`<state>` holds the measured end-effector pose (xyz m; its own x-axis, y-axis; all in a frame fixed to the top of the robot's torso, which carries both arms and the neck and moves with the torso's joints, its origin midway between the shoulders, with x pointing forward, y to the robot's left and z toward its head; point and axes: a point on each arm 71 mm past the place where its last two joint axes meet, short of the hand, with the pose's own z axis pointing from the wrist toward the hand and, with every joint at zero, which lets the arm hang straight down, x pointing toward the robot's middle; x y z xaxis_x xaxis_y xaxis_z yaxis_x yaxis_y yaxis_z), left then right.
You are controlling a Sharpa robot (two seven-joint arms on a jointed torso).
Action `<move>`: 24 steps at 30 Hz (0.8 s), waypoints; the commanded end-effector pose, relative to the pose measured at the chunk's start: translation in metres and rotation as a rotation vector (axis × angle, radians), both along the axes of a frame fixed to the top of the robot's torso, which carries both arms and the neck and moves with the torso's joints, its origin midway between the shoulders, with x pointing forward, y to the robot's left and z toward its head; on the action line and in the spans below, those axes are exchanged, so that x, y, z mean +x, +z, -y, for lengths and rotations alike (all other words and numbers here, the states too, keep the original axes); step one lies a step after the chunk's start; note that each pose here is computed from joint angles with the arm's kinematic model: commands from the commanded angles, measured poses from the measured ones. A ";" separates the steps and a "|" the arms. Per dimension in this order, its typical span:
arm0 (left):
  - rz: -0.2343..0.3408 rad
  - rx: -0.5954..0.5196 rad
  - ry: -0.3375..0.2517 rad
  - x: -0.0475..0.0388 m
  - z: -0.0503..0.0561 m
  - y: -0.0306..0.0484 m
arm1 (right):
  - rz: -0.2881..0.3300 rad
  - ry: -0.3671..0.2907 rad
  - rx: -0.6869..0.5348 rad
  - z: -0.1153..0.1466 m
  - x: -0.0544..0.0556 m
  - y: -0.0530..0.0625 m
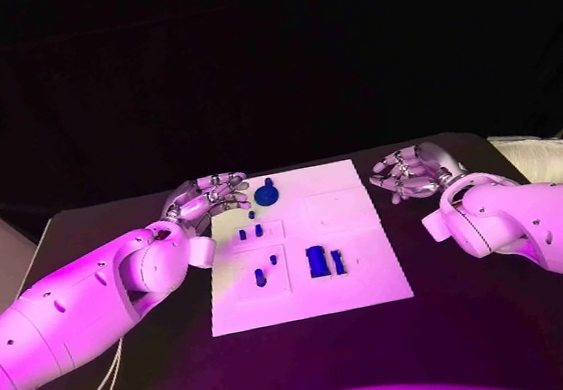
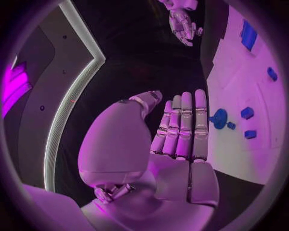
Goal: Assemble the parts on the task board
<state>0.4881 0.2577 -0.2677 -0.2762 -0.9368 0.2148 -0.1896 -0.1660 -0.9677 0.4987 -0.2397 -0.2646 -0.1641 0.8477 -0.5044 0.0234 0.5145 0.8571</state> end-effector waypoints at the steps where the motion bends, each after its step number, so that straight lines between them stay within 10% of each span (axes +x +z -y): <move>1: 0.088 -0.004 0.114 0.0062 -0.005 0.0023 | 0.048 0.040 0.158 -0.002 0.008 0.005; 7: 0.113 0.005 0.185 0.0112 -0.008 -0.0009 | 0.068 0.045 0.207 -0.005 0.017 0.007; 8: 0.057 0.007 0.109 0.0095 -0.003 -0.0046 | 0.048 -0.003 0.121 -0.001 0.016 0.005; 12: 0.061 0.011 0.115 0.0092 -0.001 -0.0029 | 0.051 -0.007 0.141 -0.003 0.014 0.006; 24: 0.115 0.088 0.201 -0.0035 0.036 0.0223 | 0.069 -0.089 0.425 -0.034 -0.018 0.028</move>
